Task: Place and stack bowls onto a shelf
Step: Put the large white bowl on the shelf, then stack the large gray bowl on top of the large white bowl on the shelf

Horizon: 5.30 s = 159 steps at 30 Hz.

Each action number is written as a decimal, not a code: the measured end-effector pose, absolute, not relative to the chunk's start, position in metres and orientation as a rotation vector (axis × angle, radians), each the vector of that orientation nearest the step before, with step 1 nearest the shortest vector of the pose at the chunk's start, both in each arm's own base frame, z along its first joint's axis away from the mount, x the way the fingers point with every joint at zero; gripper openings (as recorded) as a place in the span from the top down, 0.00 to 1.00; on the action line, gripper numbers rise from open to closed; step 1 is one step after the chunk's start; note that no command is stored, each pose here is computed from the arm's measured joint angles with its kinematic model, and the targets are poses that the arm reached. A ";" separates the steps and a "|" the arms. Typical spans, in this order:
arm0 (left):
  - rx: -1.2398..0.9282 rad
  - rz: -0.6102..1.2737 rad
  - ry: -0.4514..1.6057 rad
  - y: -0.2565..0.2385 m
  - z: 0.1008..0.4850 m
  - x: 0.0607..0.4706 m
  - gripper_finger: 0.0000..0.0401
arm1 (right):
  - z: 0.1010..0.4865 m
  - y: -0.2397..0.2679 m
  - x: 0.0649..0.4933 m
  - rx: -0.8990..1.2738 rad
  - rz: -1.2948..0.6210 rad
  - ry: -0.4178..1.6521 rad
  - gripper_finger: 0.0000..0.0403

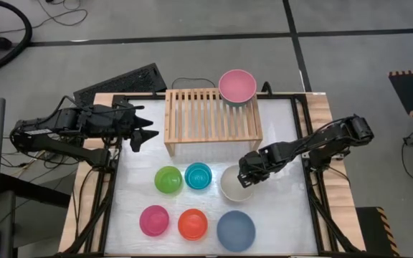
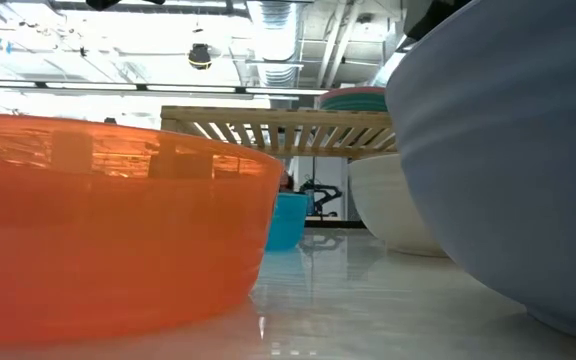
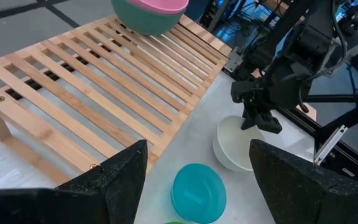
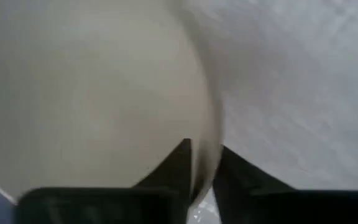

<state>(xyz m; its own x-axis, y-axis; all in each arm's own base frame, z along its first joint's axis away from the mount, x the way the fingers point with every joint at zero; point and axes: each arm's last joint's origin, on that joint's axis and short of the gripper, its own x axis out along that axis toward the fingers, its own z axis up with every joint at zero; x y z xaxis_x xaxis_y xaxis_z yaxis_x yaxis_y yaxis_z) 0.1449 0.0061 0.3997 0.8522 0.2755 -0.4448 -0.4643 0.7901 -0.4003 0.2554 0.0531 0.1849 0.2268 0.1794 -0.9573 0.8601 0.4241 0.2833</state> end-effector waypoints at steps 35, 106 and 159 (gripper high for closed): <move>-0.522 0.415 0.395 0.006 0.398 0.144 0.34 | 0.332 0.039 0.230 1.171 -0.361 1.023 0.94; -0.519 0.454 0.447 0.007 0.393 0.141 0.34 | 0.362 -0.144 0.211 1.002 -0.757 1.237 0.79; -0.527 0.463 0.444 0.007 0.393 0.141 0.34 | 0.446 -0.067 0.186 0.837 -0.590 0.945 0.78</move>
